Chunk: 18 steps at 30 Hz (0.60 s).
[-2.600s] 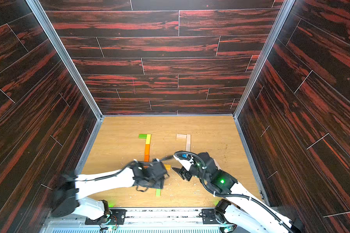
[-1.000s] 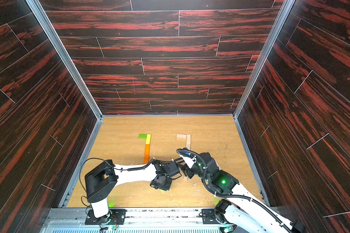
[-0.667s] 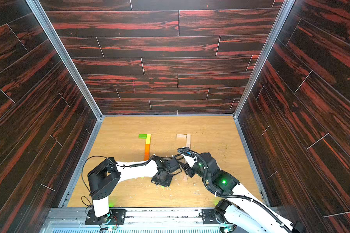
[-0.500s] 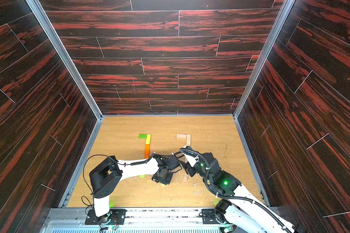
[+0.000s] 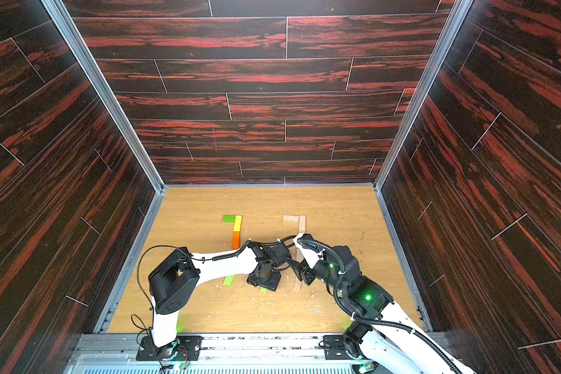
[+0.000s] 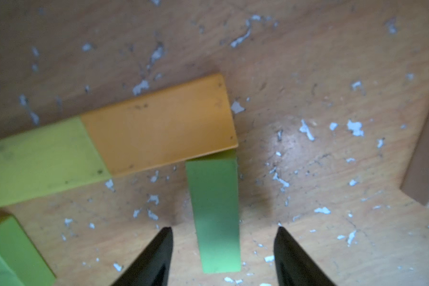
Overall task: Assemble a giraffe with building blocks
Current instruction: Assemble the building block at the center of the board.
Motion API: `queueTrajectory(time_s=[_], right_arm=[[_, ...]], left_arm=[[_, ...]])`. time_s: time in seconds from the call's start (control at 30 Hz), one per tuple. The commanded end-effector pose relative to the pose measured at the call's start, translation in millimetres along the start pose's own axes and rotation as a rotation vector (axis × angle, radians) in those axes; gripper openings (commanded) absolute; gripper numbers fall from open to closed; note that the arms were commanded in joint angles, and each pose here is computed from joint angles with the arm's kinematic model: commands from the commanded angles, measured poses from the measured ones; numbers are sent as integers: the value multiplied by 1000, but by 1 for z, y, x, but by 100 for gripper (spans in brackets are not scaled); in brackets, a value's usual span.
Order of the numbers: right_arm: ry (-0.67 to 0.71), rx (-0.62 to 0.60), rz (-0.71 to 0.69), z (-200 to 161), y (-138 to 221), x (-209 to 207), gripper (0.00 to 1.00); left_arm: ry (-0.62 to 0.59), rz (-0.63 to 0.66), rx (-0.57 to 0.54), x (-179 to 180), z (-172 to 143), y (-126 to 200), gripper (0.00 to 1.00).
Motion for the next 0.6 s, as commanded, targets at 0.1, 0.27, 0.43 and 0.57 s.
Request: queueTrajectory(time_s=[0.1, 0.27, 0.43, 0.57], right_arm=[[-15, -41, 21, 12, 4, 2, 64], [-17, -31, 28, 12, 1, 2, 64], [-18, -31, 28, 14, 2, 1, 64], [-18, -26, 27, 13, 2, 1, 63]], left_arm=[[32, -34, -24, -3, -2, 23, 67], [66, -68, -6, -7, -1, 13, 62], [103, -57, -2, -6, -2, 8, 65], [121, -78, -10, -9, -1, 9, 63]])
Point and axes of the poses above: each gripper's point midway between its finger pads, its own y axis back along the fingers, its own x axis along the line the jaws close on, z = x × y, the point moved 7 cm from there along y, back along the fingers, and after that the axes turned 9 degrees about -y, right-handed, at the moved point
